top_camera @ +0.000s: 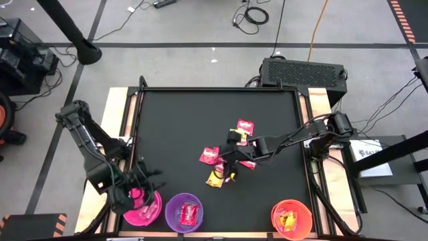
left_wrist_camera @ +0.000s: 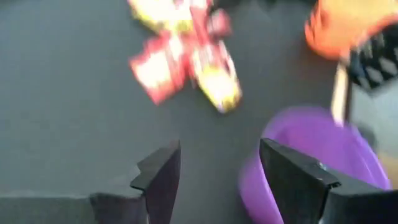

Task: Sort candy by brand, put in halloween buckets
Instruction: Put the yellow candy into the orange bucket

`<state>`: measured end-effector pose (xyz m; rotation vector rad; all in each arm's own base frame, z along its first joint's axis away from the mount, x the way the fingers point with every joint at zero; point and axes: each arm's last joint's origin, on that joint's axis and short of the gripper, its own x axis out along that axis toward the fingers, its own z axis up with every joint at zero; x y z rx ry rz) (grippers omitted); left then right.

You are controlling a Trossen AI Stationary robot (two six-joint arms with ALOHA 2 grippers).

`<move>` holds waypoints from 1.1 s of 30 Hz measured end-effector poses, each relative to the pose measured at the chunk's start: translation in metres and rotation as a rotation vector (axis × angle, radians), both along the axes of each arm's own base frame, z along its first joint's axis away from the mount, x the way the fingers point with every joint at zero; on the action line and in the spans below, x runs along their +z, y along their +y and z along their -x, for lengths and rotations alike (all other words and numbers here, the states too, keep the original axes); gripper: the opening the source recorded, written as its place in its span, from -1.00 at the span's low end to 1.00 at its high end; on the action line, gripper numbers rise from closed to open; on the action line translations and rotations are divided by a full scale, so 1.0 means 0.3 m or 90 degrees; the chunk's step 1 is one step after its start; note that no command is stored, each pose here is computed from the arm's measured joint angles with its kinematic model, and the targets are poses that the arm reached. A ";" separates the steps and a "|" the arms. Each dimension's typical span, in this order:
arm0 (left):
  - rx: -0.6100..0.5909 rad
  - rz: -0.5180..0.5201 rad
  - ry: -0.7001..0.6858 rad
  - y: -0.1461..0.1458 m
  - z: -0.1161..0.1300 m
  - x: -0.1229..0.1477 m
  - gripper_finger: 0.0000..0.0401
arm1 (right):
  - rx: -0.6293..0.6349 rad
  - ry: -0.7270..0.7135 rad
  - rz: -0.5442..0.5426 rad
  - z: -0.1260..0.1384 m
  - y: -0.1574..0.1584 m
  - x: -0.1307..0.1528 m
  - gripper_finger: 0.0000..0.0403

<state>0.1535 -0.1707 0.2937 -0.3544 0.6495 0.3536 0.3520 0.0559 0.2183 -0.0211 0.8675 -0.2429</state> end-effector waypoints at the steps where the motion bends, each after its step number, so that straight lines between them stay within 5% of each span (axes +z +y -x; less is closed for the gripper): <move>1: 0.009 -0.037 -0.024 0.010 -0.008 0.006 0.13 | -0.022 0.031 0.027 0.009 -0.007 0.010 0.27; 7: 0.038 -0.195 -0.056 0.075 -0.075 0.021 0.13 | 0.002 0.141 0.165 0.030 -0.089 0.029 0.27; 10: 0.045 -0.230 -0.039 0.106 -0.105 0.023 0.13 | 0.033 0.176 0.171 0.039 -0.156 -0.011 0.27; 19: 0.055 -0.234 0.003 0.141 -0.128 -0.009 0.13 | -0.013 0.149 0.066 0.066 -0.242 -0.120 0.27; 26: 0.044 -0.264 0.029 0.149 -0.119 -0.019 0.13 | -0.018 0.147 0.093 0.045 -0.209 -0.156 0.24; 33: 0.042 -0.266 0.029 0.148 -0.119 -0.019 0.13 | -0.026 0.184 0.102 0.021 -0.213 -0.264 -0.01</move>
